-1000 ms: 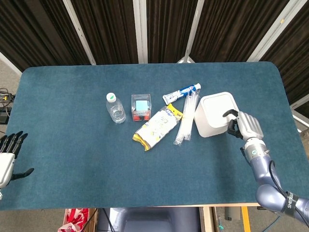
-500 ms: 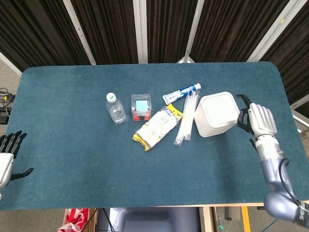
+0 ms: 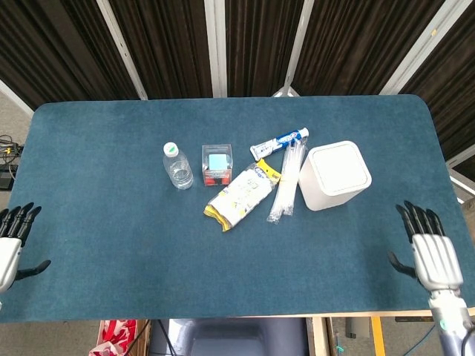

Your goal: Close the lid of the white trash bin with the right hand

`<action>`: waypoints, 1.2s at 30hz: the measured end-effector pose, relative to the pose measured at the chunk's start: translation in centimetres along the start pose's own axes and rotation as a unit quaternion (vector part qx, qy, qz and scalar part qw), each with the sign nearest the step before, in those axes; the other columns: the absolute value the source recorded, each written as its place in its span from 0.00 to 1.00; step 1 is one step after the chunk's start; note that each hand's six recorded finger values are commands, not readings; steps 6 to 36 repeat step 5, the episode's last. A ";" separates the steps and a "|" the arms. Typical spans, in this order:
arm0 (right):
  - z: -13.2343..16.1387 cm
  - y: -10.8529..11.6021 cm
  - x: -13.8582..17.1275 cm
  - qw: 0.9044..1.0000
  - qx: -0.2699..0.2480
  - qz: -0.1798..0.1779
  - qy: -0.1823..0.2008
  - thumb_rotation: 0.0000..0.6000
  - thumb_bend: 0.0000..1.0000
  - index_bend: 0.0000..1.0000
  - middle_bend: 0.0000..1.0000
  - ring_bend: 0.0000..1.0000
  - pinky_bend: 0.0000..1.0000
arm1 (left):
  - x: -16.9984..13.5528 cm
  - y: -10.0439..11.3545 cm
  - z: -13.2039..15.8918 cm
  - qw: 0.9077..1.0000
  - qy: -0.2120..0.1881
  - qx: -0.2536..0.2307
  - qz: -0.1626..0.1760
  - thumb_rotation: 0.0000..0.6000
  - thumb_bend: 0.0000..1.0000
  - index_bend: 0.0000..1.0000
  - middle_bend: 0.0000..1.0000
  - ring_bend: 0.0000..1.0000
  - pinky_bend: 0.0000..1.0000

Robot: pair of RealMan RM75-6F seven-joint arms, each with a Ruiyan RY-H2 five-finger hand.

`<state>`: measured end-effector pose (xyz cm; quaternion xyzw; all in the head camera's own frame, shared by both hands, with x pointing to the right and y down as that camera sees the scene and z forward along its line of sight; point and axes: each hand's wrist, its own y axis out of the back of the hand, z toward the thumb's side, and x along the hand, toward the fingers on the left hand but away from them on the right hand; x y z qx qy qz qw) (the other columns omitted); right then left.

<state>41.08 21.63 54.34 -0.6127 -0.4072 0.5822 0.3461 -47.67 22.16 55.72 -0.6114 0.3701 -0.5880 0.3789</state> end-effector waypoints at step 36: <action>-1.4 -1.1 1.9 0.999 0.023 -0.025 0.006 1.00 0.31 0.00 0.00 0.00 0.00 | 0.0 -0.2 0.1 1.000 -0.002 0.008 0.005 1.00 0.00 0.00 0.00 0.00 0.00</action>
